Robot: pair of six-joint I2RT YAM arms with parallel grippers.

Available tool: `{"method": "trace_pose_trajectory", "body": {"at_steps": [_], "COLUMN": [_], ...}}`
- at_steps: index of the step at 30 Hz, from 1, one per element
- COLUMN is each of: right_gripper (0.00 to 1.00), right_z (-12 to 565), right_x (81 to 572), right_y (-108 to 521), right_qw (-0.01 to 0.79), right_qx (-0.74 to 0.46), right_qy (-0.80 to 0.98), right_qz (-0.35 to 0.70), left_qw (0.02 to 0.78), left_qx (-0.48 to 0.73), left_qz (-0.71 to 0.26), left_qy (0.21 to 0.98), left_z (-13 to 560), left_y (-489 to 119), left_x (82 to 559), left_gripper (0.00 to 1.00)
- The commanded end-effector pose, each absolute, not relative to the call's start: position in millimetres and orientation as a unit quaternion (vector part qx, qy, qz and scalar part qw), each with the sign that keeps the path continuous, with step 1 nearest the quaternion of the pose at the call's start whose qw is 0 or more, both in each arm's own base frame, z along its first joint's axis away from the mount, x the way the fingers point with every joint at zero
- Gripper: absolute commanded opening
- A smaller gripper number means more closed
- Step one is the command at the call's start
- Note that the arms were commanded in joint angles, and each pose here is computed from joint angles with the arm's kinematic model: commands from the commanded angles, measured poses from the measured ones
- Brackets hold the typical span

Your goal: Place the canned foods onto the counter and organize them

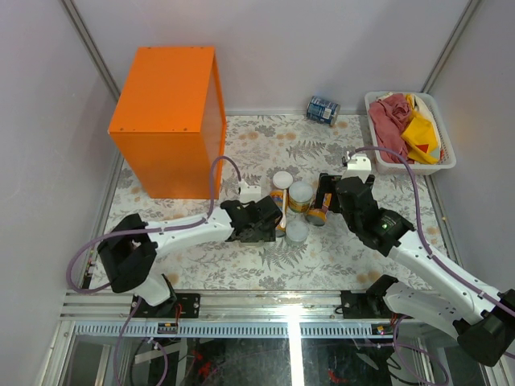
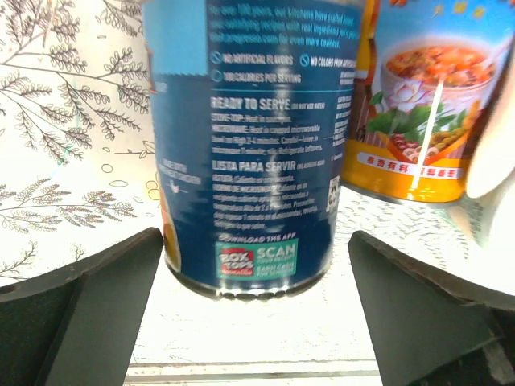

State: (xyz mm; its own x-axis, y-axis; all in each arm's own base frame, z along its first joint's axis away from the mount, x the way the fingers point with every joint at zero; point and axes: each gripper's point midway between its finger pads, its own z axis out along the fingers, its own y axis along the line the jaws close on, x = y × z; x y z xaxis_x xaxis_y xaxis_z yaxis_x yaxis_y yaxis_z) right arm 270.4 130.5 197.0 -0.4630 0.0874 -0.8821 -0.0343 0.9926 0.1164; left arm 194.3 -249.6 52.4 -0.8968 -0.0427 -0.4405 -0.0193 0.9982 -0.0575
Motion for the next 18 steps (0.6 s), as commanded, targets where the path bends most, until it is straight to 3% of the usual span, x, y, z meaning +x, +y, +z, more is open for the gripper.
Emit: {"method": "trace_pose_trajectory", "body": {"at_steps": [1, 18], "right_gripper": [0.98, 0.98], "right_z": [210, 213], "right_x": [272, 275], "right_y": [138, 143], "right_qw": [0.536, 0.538], "right_qx": [0.014, 0.009], "right_qy": [0.84, 0.838], "right_qz": [0.084, 0.09], "left_qw": [0.255, 0.279], "left_qx": [-0.026, -0.058], "left_qz": [-0.04, -0.035], "left_qy": [0.966, 0.958], "left_z": [84, 87], "left_y": [-252, -231], "left_x": [203, 256], "left_gripper": [1.0, 1.0]}}
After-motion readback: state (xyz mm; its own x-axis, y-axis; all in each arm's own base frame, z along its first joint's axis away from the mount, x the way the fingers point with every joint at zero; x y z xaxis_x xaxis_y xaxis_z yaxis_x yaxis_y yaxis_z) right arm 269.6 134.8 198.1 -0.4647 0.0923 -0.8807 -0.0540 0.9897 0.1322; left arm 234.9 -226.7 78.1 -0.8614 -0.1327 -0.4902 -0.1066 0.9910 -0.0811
